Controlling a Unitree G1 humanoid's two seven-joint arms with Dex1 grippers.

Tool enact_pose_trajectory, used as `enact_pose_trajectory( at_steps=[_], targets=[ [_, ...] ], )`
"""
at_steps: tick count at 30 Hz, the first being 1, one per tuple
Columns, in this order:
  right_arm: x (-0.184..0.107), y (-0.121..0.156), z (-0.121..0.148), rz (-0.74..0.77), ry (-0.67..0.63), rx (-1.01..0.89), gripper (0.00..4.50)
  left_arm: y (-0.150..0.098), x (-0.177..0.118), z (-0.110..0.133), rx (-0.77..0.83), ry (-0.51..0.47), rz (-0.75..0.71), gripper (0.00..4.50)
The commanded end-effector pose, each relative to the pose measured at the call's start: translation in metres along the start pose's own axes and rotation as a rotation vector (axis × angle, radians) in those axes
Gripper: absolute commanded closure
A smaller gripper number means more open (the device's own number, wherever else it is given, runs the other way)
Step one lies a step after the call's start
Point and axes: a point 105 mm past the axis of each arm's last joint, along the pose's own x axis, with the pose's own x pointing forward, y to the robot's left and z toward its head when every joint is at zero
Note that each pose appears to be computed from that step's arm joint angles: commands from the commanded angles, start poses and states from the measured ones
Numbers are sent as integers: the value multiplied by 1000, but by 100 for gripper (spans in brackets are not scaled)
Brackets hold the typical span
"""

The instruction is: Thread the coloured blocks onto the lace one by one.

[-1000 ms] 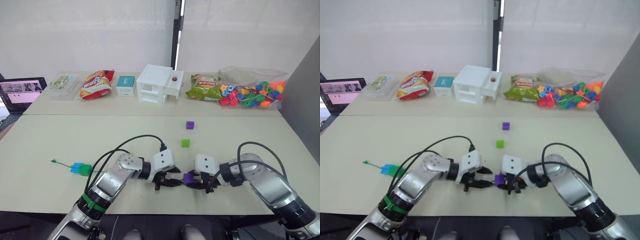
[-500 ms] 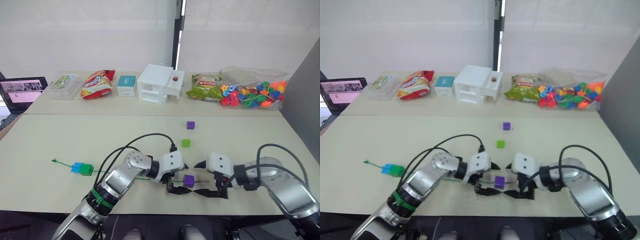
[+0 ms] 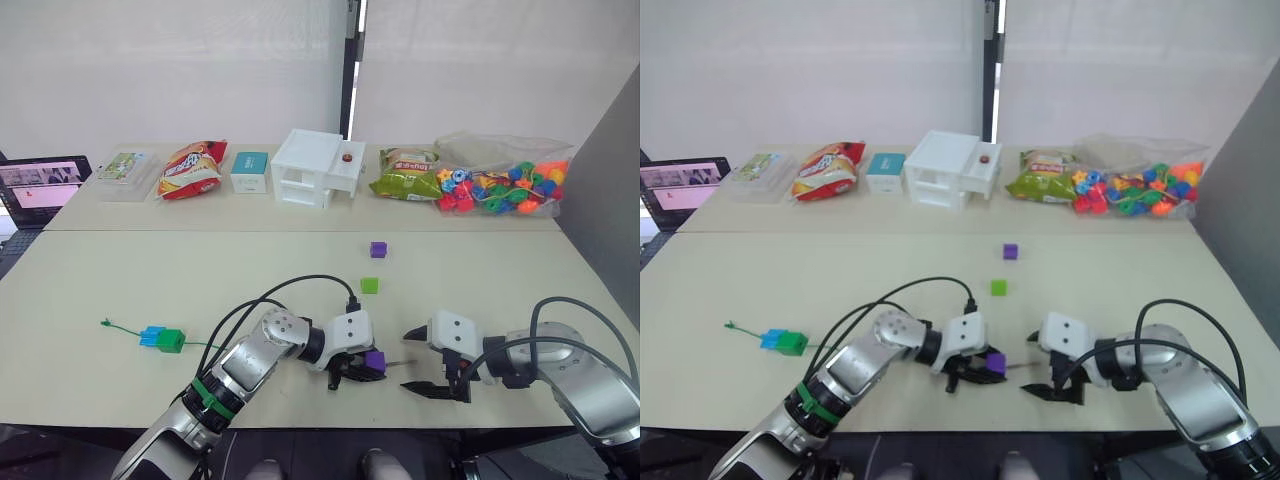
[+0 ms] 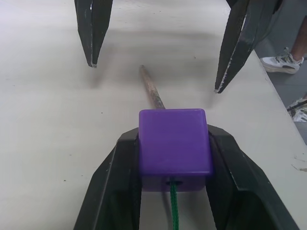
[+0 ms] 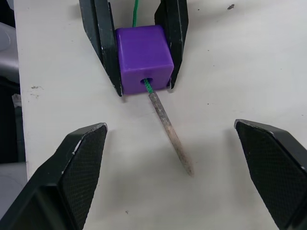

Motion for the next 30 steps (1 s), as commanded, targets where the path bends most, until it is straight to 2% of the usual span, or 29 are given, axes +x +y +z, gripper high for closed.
enact_pose_trajectory(
  at_steps=[1,4,5,12,17,21,25,30],
  targets=[
    [5,-4,1,-5,-7,-27,0,0,-4,10,43,-27,-3,328],
    [11,-6,-4,1,6,-27,0,1,-6,12,48,-30,-6,328],
    [12,-7,-5,5,6,-25,53,1,-6,12,48,-31,-6,328],
    [14,-9,-18,28,33,-11,284,1,-9,13,50,-33,-9,328],
    [13,-10,-18,30,25,-16,449,1,-12,13,48,-36,-7,328],
    [14,-10,-12,38,-1,-32,450,1,-14,13,48,-36,-4,328],
    [15,-8,8,61,-44,-90,450,4,-26,8,45,-17,24,328],
    [13,2,31,124,-38,-142,450,5,-82,-20,14,86,90,328]
  ],
)
